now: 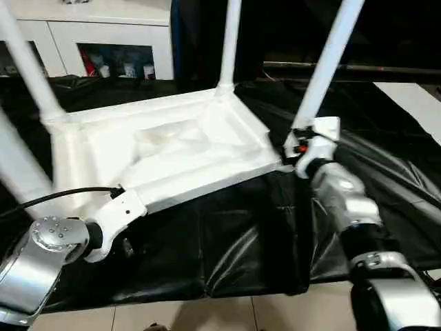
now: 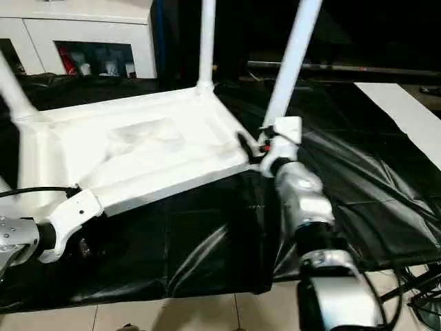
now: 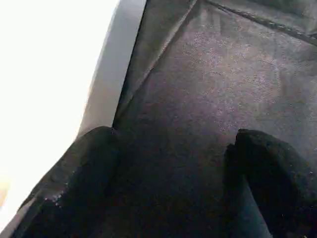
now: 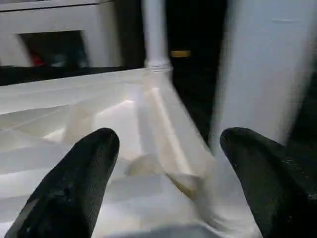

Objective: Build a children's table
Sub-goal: Rotate table base

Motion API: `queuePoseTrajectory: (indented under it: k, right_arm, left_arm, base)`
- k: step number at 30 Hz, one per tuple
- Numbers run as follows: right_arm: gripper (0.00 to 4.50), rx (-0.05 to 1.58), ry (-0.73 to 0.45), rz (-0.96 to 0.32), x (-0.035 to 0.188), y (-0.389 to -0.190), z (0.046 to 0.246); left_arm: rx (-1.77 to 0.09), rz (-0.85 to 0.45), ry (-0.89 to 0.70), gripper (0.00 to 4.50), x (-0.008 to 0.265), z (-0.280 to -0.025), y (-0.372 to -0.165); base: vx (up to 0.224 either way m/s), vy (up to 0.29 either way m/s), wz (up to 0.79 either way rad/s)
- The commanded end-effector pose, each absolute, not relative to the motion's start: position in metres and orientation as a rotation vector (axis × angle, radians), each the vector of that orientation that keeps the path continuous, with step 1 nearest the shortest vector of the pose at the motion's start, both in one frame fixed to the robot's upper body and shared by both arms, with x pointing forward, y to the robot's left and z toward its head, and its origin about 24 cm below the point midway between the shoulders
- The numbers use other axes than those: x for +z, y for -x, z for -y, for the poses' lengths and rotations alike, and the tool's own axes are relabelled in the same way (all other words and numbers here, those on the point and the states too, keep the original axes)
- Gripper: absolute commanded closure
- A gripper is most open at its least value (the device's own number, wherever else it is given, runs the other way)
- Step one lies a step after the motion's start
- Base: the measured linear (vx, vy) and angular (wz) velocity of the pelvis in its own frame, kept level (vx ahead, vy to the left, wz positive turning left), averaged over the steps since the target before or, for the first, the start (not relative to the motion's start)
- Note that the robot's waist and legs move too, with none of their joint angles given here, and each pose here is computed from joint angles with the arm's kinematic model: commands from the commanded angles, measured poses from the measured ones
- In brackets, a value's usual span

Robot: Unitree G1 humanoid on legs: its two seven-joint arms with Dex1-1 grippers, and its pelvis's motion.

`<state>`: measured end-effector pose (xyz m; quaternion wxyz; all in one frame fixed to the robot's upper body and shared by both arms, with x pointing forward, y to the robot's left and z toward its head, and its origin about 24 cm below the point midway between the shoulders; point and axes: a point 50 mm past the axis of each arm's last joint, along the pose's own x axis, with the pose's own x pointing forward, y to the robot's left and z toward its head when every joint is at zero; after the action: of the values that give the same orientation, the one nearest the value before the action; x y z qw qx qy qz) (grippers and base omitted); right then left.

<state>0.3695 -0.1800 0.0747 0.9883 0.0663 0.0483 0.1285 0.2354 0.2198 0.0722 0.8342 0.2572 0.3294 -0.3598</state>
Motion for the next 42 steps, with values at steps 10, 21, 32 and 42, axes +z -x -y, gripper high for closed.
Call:
queuePoseTrajectory:
  k: [10, 21, 32, 42]
  right_arm:
    - [0.62, 0.234, -0.102, -0.1, 0.067, -0.363, 0.202]
    - [0.62, 0.312, -0.109, -0.13, 0.05, -0.344, 0.197]
    - [0.62, 0.435, -0.087, -0.202, 0.032, -0.326, 0.185]
    - [0.62, 0.511, -0.066, -0.24, 0.025, -0.317, 0.173]
  left_arm:
    - [-0.906, -0.554, -0.379, 0.16, 0.091, -0.208, -0.22]
    - [-0.867, -0.796, -0.239, 0.07, 0.104, -0.283, -0.186]
    - [-0.768, -0.893, -0.241, 0.07, 0.124, -0.344, -0.159]
    - [-0.634, -0.678, -0.258, 0.07, 0.165, -0.391, -0.165]
  base:
    - [0.0, 0.0, 0.0]
    - [0.0, 0.0, 0.0]
    - [0.0, 0.0, 0.0]
    - [0.0, 0.0, 0.0]
